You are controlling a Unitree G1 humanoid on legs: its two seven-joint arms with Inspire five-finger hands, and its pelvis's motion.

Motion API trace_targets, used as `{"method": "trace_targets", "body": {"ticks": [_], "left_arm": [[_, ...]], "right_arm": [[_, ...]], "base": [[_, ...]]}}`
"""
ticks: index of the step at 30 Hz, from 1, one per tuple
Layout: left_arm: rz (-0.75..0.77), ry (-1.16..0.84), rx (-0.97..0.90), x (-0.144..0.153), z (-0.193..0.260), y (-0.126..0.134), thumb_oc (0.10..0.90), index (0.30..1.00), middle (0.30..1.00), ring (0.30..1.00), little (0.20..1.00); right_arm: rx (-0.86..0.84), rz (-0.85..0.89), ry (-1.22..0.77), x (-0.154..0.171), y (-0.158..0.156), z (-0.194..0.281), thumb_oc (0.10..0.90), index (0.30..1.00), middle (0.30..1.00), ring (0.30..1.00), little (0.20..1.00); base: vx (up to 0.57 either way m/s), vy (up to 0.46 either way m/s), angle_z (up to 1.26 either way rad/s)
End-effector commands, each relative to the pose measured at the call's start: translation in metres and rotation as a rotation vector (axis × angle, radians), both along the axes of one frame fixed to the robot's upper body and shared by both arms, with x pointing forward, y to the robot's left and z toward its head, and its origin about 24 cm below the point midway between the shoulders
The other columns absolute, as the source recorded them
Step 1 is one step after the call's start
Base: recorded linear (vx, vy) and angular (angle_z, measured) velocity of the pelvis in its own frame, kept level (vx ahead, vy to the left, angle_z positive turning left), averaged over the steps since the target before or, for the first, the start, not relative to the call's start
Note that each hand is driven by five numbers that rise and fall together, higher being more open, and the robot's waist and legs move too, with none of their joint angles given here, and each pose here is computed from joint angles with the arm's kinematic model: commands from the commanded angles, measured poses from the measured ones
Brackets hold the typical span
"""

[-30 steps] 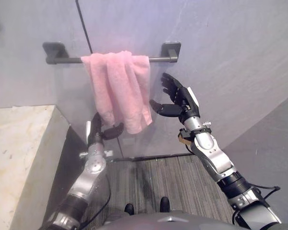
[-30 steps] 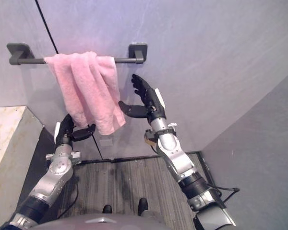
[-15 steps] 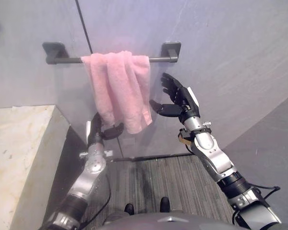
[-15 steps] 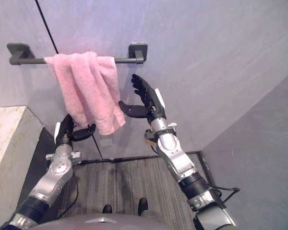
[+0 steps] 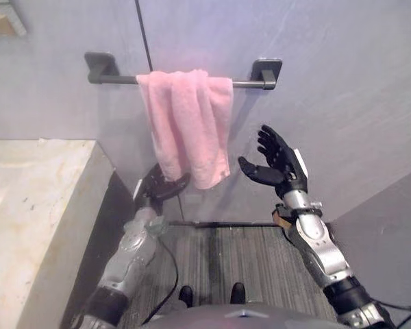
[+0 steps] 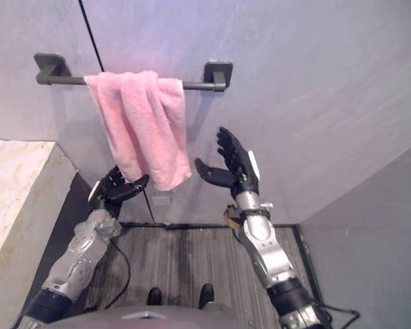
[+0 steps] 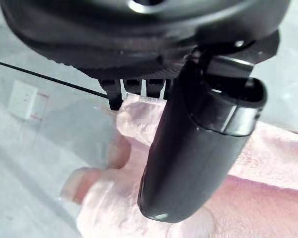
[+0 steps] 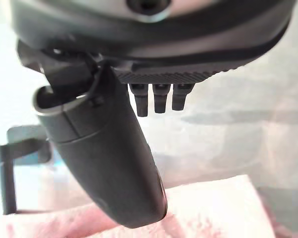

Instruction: Organize the bathroom.

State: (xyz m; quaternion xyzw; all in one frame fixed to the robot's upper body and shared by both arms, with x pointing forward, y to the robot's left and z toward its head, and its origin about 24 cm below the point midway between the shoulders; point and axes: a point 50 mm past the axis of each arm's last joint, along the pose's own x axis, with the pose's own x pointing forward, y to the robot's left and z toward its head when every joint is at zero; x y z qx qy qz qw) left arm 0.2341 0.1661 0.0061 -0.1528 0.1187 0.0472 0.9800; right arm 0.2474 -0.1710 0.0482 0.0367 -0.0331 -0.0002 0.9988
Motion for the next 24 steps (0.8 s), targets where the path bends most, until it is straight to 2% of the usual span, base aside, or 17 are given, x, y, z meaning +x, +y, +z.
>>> {"method": "trace_targets", "body": {"ticks": [1, 2, 6, 12, 17, 24], "left_arm": [[-0.064, -0.267, 0.042, 0.014, 0.048, -0.005, 0.800, 0.900, 0.900, 0.900, 0.900], [-0.098, -0.292, 0.098, 0.013, 0.051, -0.008, 0.800, 0.900, 0.900, 0.900, 0.900], [-0.115, -0.341, 0.195, 0.015, 0.056, -0.012, 0.800, 0.900, 0.900, 0.900, 0.900], [-0.101, -0.476, 0.337, 0.023, 0.084, -0.005, 0.800, 0.900, 0.900, 0.900, 0.900], [-0.039, -0.612, 0.383, 0.033, 0.118, -0.002, 0.800, 0.900, 0.900, 0.900, 0.900], [0.008, -0.699, 0.426, 0.033, 0.139, -0.005, 0.800, 0.900, 0.900, 0.900, 0.900]], "right_arm": [[0.058, 0.014, -0.258, 0.005, 0.001, 0.049, 0.800, 0.900, 0.900, 0.900, 0.900], [0.003, 0.024, -0.256, 0.003, 0.002, 0.047, 0.800, 0.900, 0.900, 0.900, 0.900], [-0.025, 0.040, -0.290, 0.005, 0.004, 0.053, 0.800, 0.900, 0.900, 0.900, 0.900], [-0.102, 0.045, -0.374, 0.012, 0.002, 0.075, 0.800, 0.900, 0.900, 0.900, 0.900], [-0.151, 0.061, -0.432, 0.014, 0.006, 0.090, 0.800, 0.900, 0.900, 0.900, 0.900], [-0.145, 0.133, -0.462, 0.015, 0.018, 0.102, 0.800, 0.900, 0.900, 0.900, 0.900]], "base": [[0.03, -0.005, 0.04], [0.02, -0.009, 0.09], [0.02, 0.006, 0.15], [0.02, 0.012, 0.02], [0.02, 0.003, 0.02], [0.01, -0.001, 0.01]]}}
